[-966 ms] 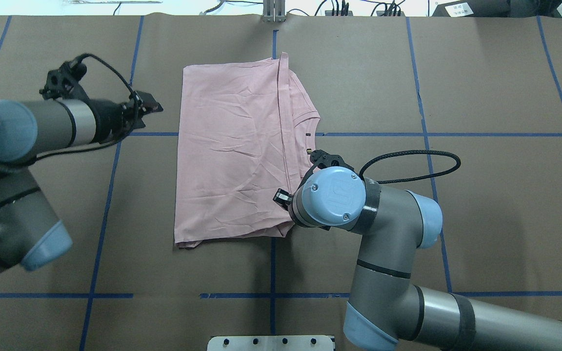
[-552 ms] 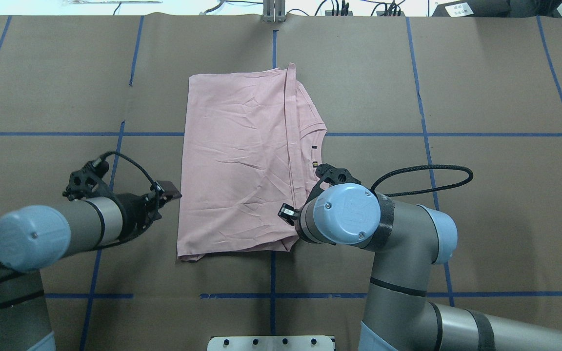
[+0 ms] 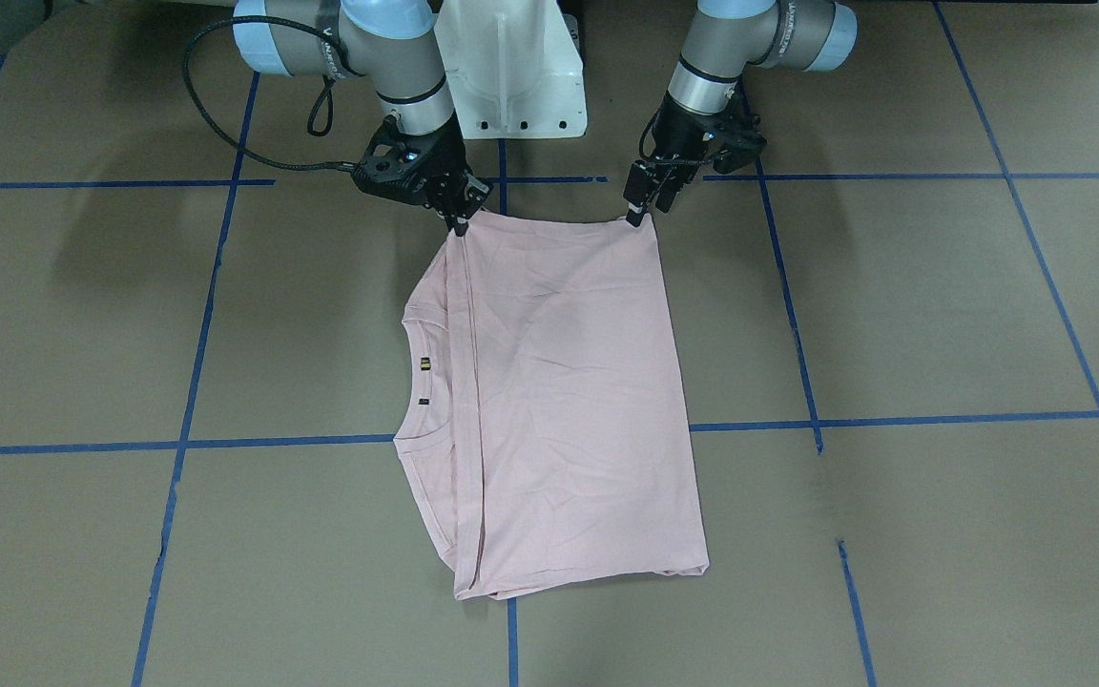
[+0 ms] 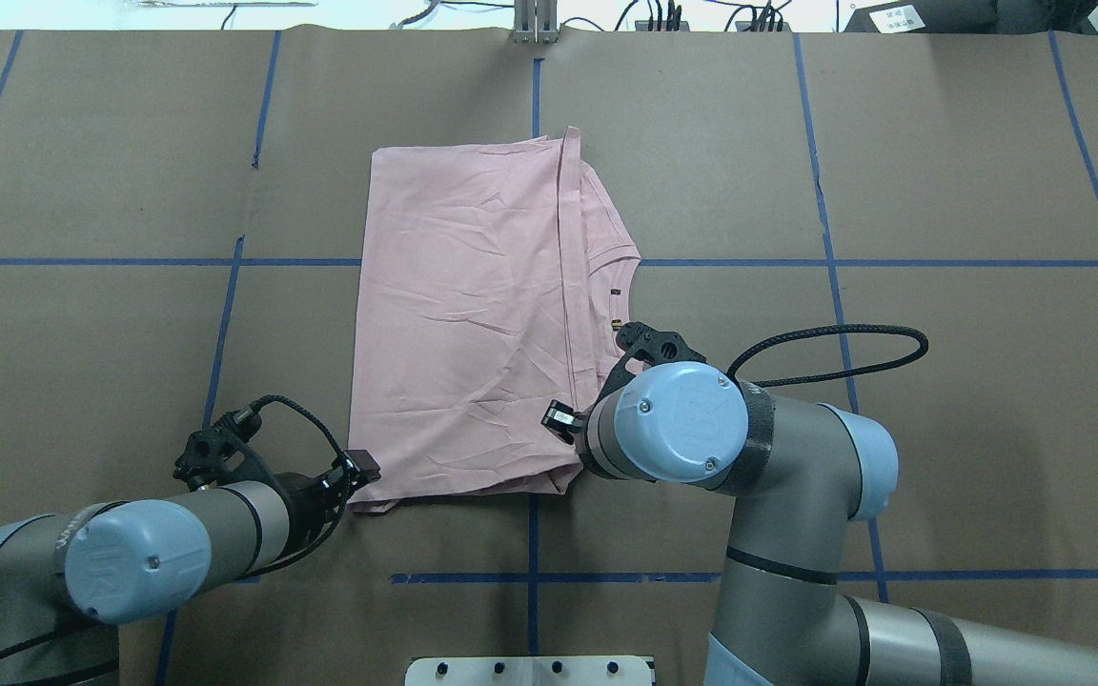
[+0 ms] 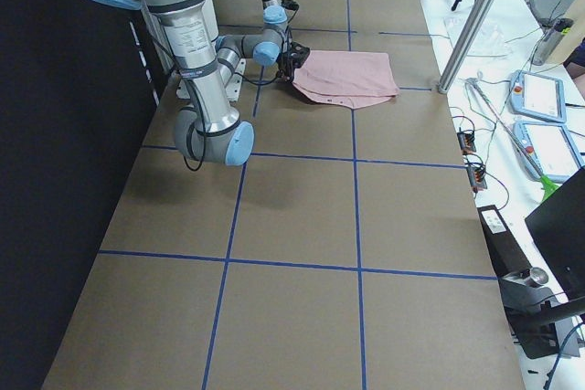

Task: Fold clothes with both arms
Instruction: 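Lower the left gripper to the shirt's near corner beside the right gripper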

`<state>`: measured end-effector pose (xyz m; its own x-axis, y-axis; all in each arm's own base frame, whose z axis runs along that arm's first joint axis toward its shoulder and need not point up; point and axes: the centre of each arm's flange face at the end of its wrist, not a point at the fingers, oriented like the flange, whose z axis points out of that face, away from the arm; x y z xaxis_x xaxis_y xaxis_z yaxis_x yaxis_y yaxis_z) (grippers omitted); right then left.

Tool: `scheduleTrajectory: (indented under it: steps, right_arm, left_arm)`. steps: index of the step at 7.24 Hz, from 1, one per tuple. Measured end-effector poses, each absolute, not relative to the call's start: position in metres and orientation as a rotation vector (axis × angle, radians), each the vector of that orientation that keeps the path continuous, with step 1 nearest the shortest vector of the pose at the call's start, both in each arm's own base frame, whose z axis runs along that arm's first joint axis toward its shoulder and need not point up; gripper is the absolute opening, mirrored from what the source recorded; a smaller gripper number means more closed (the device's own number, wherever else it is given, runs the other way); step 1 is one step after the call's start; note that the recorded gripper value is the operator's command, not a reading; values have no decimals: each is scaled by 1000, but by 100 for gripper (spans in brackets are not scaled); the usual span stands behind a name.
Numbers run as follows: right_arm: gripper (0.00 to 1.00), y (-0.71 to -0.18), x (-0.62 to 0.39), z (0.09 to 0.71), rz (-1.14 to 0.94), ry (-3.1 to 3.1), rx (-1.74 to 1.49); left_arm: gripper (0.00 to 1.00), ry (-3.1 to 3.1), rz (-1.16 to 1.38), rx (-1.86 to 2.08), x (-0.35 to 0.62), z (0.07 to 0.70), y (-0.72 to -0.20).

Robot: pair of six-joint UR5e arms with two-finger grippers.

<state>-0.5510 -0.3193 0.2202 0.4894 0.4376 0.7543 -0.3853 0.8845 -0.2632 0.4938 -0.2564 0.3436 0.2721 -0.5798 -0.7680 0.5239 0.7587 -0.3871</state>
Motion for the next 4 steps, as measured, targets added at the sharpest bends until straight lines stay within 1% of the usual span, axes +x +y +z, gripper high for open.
scheduleTrajectory:
  steps: [1,3,4]
  right_arm:
    - [0,-319,-550,219,500,-936,-61]
    - [0,-319,-550,219,499,-938,-61]
    - [0,-319,-550,218,499,-939,-61]
  left_arm:
    - [45,1047,-740,-61,500,344,-255]
    - [32,1030,-740,-60,505,346,-254]
    - [13,1022,-740,-59,505,350,-254]
